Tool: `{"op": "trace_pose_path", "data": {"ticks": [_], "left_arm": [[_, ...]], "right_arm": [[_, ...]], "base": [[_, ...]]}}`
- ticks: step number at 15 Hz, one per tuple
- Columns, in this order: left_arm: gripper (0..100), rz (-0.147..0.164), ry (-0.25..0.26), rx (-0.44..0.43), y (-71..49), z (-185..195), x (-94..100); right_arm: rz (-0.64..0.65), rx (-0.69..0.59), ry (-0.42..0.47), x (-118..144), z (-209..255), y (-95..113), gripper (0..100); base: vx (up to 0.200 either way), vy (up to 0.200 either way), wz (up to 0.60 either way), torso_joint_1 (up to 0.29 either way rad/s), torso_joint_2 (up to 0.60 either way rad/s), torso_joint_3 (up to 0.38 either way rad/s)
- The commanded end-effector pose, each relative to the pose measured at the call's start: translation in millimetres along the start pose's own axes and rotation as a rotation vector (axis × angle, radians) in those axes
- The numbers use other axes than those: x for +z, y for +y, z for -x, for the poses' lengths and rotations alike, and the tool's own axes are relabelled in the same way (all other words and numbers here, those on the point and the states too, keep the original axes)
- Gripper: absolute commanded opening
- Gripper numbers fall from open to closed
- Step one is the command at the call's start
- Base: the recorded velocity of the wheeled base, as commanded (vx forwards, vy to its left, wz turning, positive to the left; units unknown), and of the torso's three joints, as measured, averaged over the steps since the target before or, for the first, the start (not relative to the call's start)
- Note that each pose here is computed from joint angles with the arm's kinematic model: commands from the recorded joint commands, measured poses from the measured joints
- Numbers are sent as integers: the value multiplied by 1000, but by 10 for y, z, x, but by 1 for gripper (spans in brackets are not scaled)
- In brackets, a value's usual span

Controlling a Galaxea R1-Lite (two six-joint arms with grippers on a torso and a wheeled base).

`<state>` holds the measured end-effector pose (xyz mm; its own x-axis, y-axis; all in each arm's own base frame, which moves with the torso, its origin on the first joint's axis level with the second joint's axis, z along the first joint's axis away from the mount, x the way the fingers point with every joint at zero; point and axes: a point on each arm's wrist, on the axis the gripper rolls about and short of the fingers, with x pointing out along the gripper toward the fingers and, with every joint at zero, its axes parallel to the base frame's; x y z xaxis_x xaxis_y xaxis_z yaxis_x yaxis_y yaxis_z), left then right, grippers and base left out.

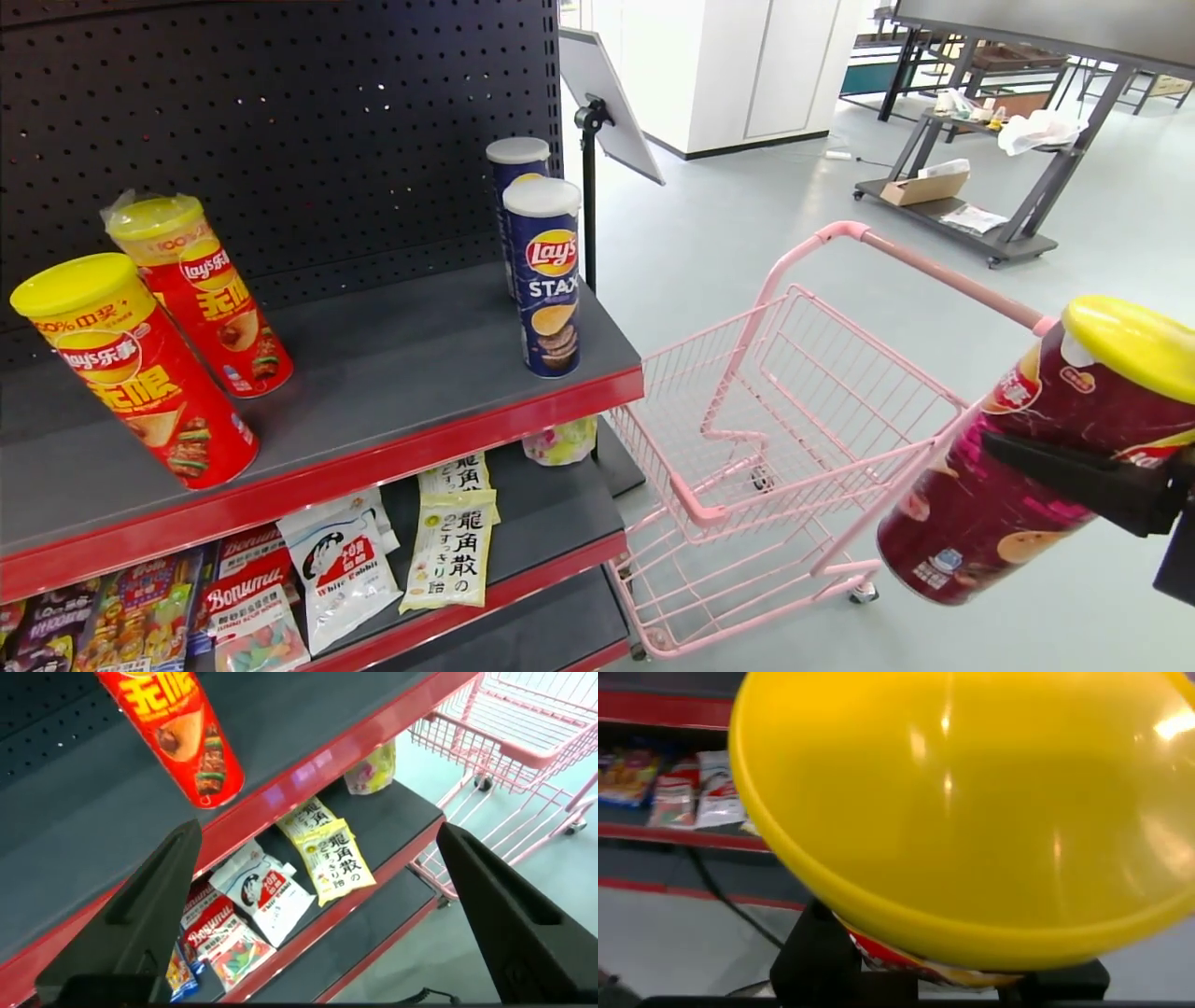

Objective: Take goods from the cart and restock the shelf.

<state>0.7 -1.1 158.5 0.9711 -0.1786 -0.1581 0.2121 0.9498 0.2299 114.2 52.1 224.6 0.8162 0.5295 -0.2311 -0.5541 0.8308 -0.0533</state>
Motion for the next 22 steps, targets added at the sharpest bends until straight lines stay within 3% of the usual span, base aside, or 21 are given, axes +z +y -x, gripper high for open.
{"op": "trace_pose_path", "data": {"ticks": [1,9,19,22], "left_arm": [[100,0,1,0,-2,1,-6],[100,-2,2,0,1,-3,3],[100,0,1,0,8,-8,33],[100,0,-5,2,9,1,36]], "right_arm": [[-2,79,10,-17,-36,18,0],[64,113,35,-1,-165,10,0],[73,91,38,-14,-153,-8,0],[98,-5,69,-117,-122,-42,0]], "base": [[0,0,0,163,-378,-222],[0,0,0,63,-156,-88],[0,0,600,5,2,1],[0,0,0,0,0,0]]}}
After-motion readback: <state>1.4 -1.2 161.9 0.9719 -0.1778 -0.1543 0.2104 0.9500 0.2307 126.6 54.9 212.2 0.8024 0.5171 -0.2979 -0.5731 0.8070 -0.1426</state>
